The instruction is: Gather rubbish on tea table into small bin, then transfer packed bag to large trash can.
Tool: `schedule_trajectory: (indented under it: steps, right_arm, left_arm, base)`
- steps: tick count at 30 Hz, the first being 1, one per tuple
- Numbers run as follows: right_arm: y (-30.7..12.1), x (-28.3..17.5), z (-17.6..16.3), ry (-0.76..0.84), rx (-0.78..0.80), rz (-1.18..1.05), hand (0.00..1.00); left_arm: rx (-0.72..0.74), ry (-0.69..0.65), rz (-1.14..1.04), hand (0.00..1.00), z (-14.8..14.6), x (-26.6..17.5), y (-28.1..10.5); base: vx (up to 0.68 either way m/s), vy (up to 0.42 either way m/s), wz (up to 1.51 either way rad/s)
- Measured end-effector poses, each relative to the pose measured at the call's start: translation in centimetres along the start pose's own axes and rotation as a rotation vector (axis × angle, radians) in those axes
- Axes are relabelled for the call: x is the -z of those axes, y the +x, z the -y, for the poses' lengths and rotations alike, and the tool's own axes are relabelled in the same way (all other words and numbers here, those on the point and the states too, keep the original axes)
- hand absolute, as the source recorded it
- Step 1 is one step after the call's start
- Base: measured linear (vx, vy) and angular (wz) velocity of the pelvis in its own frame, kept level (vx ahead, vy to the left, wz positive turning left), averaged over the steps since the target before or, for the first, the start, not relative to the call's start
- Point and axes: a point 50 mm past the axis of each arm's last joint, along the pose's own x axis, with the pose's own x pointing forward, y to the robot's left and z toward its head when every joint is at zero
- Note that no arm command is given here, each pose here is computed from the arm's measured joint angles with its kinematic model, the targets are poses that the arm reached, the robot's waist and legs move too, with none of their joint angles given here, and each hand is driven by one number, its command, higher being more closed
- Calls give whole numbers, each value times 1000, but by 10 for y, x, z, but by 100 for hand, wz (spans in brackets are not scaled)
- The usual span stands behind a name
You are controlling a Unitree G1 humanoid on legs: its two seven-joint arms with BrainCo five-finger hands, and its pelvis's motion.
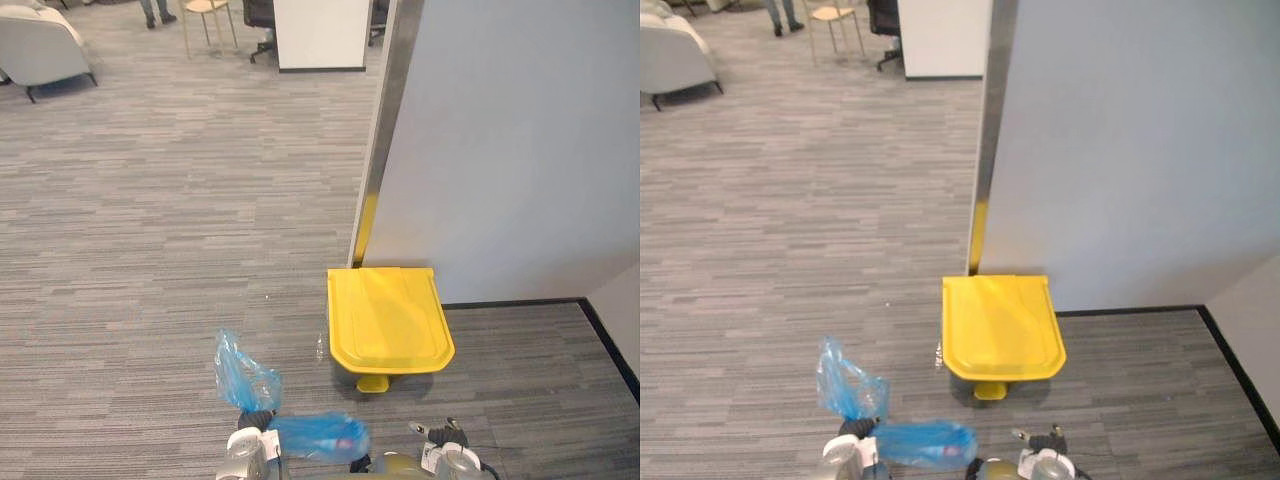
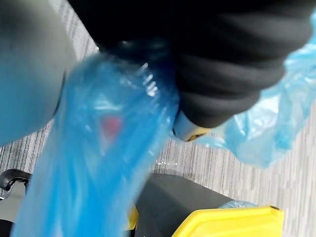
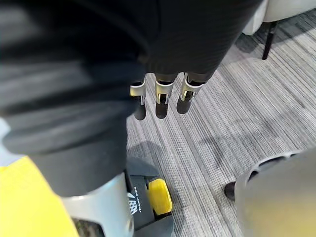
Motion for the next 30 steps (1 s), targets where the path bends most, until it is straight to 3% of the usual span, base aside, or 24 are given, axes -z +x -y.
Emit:
schedule_trajectory:
  steps: [9,22,30]
  right_arm:
    - [-1,5,0,34,-1,-13,0]
    - [1,8,5,11,6,-37,0]
    - [0,-2,-2,16,-20,12,0]
  left_arm:
    - [-5,36,-35,100,-3,10,-1]
    - [-86,38,-70,100,-34,23,-1]
    - [-108,33,-29,100,-43,8,3]
  base:
    - [36,105,-25]
    - [-48,5,-14]
    - [-54,17,11]
